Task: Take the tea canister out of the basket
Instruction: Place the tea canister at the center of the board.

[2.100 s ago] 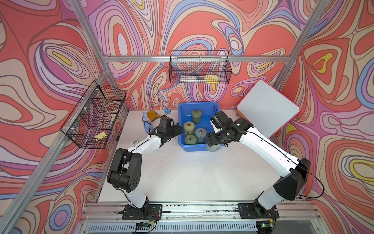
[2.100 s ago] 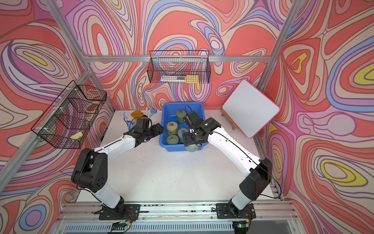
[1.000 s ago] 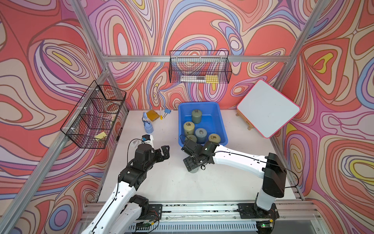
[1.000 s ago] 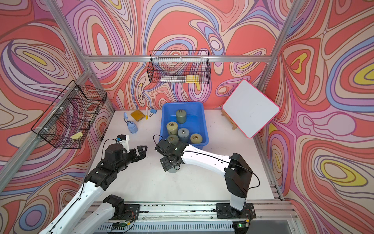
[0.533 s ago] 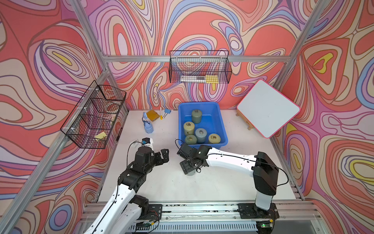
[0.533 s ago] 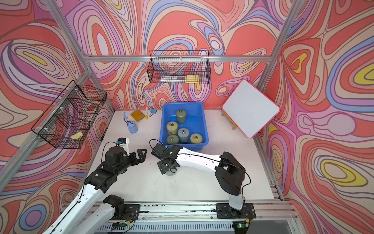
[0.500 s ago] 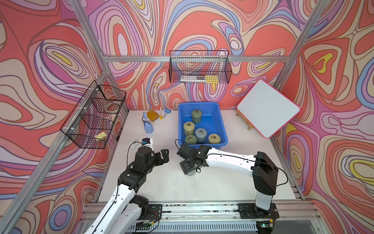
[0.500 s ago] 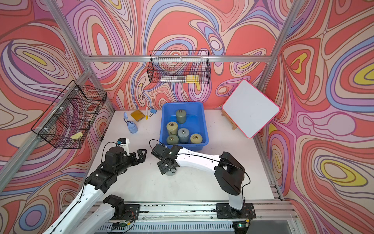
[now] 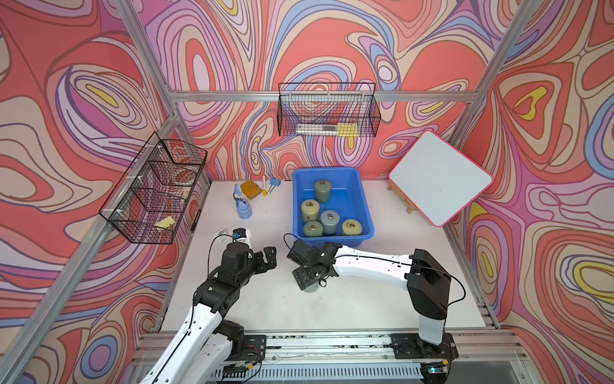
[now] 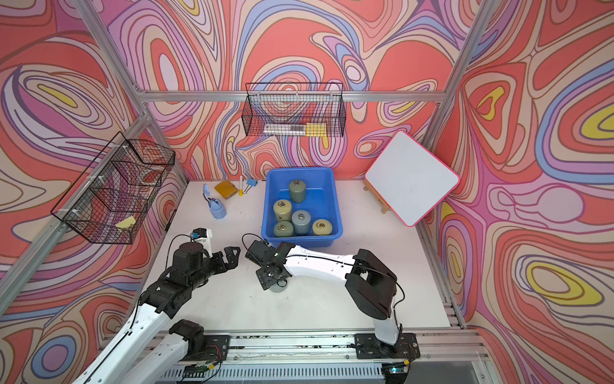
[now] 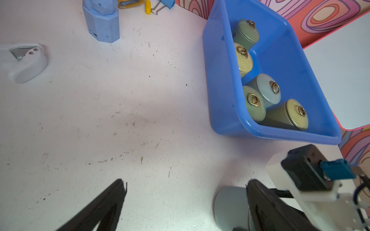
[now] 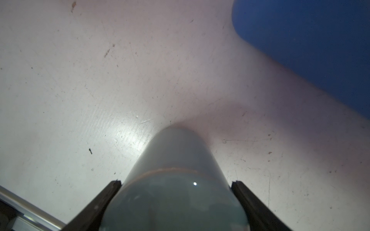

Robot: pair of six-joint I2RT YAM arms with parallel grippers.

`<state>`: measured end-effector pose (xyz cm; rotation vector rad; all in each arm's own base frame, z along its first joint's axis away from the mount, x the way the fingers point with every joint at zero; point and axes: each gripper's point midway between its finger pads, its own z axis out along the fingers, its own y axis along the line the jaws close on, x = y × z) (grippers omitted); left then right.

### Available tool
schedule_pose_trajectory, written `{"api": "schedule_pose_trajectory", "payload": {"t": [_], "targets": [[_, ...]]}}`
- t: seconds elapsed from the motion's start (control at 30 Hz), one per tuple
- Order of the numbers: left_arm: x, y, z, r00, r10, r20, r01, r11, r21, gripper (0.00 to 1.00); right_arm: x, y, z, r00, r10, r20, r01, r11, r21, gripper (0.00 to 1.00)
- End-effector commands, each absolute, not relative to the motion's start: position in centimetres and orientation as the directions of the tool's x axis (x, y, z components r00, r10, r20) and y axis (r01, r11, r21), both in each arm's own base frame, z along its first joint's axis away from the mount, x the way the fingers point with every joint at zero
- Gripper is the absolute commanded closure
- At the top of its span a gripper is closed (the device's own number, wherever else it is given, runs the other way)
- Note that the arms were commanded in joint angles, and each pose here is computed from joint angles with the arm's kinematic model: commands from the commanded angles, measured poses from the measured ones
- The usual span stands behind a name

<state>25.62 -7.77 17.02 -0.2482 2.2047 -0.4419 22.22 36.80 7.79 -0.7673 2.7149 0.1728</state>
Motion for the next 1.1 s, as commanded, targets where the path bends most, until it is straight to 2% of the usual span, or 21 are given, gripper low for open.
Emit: {"api": "schedule_pose_trajectory", "payload": {"t": [0.0,0.27,0.33,0.43,0.67,0.9,1.0,1.07], "targets": [[25.6,-7.5,16.7,-0.616,-0.305,-0.726,-0.025,0.929,-0.369,0.01,22.6,38.0,8.4,-0.801,-0.472,-0.369,-0.524,0.85,0.048,0.32],[25.2,-7.1,17.2,-0.603,-0.3,-0.739,-0.023,0.933,-0.36,0.01,22.7,38.1,8.1,-0.8,-0.48,-0.36,-0.526,0.85,0.037,0.16],[25.0,-7.0,17.4,-0.598,-0.3,-0.744,-0.021,0.933,-0.359,0.01,22.8,38.1,8.2,-0.801,-0.479,-0.36,-0.525,0.851,0.036,0.07],[24.9,-7.0,17.7,-0.587,-0.3,-0.752,-0.015,0.933,-0.361,0.01,22.8,38.1,8.5,-0.8,-0.477,-0.365,-0.524,0.851,0.036,0.02],[25.1,-7.0,18.5,-0.563,-0.291,-0.773,0.007,0.934,-0.357,0.01,22.9,38.4,10.4,-0.794,-0.463,-0.393,-0.525,0.849,0.061,0.02],[26.2,-8.1,19.6,-0.508,-0.256,-0.822,0.097,0.932,-0.35,0.01,23.1,38.3,15.6,-0.758,-0.448,-0.475,-0.547,0.833,0.087,0.02],[27.1,-8.2,20.4,-0.463,-0.263,-0.846,0.111,0.93,-0.35,0.01,23.7,37.8,18.1,-0.729,-0.447,-0.518,-0.554,0.83,0.063,0.02],[27.4,-8.4,19.3,-0.456,-0.268,-0.849,0.117,0.927,-0.356,0.01,24.4,37.2,19.0,-0.717,-0.452,-0.53,-0.548,0.836,0.029,0.02]]}}
